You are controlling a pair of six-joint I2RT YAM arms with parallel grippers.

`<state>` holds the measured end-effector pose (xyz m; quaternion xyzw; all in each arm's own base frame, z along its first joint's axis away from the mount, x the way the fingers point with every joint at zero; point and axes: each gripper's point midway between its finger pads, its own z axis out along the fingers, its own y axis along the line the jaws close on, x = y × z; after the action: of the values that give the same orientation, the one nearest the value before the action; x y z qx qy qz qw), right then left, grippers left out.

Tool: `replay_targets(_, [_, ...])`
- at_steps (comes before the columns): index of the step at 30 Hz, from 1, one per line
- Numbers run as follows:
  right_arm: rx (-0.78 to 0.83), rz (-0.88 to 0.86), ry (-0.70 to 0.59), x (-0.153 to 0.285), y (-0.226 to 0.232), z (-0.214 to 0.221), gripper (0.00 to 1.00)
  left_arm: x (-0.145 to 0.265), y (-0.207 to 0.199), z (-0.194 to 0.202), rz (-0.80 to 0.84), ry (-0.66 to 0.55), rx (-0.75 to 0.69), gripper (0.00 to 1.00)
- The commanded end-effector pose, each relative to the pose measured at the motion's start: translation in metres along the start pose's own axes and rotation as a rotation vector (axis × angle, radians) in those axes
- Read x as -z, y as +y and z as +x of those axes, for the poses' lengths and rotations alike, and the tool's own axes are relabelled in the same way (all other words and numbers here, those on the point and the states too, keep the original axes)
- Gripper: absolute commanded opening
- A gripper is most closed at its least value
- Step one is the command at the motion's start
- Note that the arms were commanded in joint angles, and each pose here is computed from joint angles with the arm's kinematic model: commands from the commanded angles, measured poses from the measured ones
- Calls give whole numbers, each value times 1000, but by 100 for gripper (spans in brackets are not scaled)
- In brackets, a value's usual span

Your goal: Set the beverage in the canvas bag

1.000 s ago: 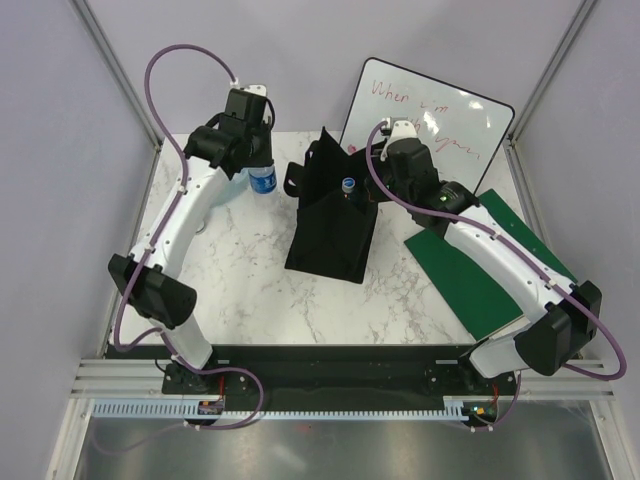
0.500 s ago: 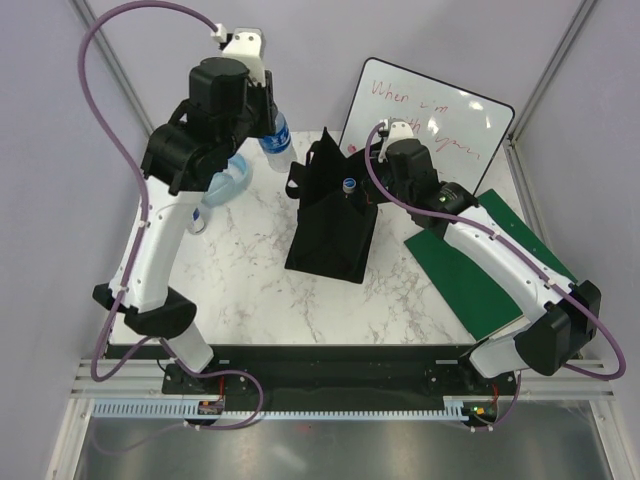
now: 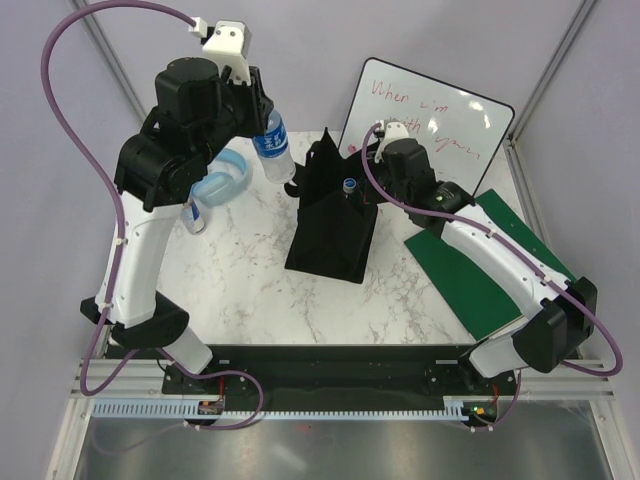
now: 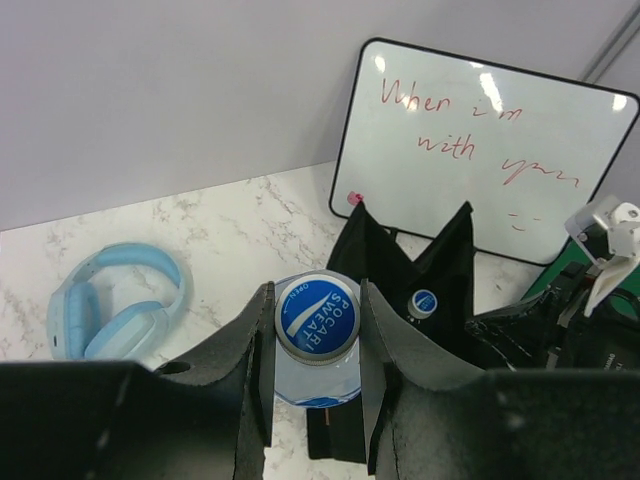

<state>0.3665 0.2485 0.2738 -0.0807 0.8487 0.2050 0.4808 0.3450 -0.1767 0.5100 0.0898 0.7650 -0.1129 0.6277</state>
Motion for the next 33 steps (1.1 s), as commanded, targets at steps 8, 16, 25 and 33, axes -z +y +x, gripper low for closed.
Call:
replay_targets(8, [18, -36, 33, -3, 8, 12, 0, 40, -28, -100, 187, -354, 180, 2])
replay_targets(16, [3, -15, 5, 2, 6, 4, 0, 21, -54, -90, 284, -311, 221, 2])
replay_targets(25, [-12, 6, -42, 14, 2, -8, 0, -23, -74, -54, 318, -224, 218, 2])
replay_targets(33, [-19, -5, -72, 24, 4, -15, 0, -68, -83, -18, 307, -202, 171, 2])
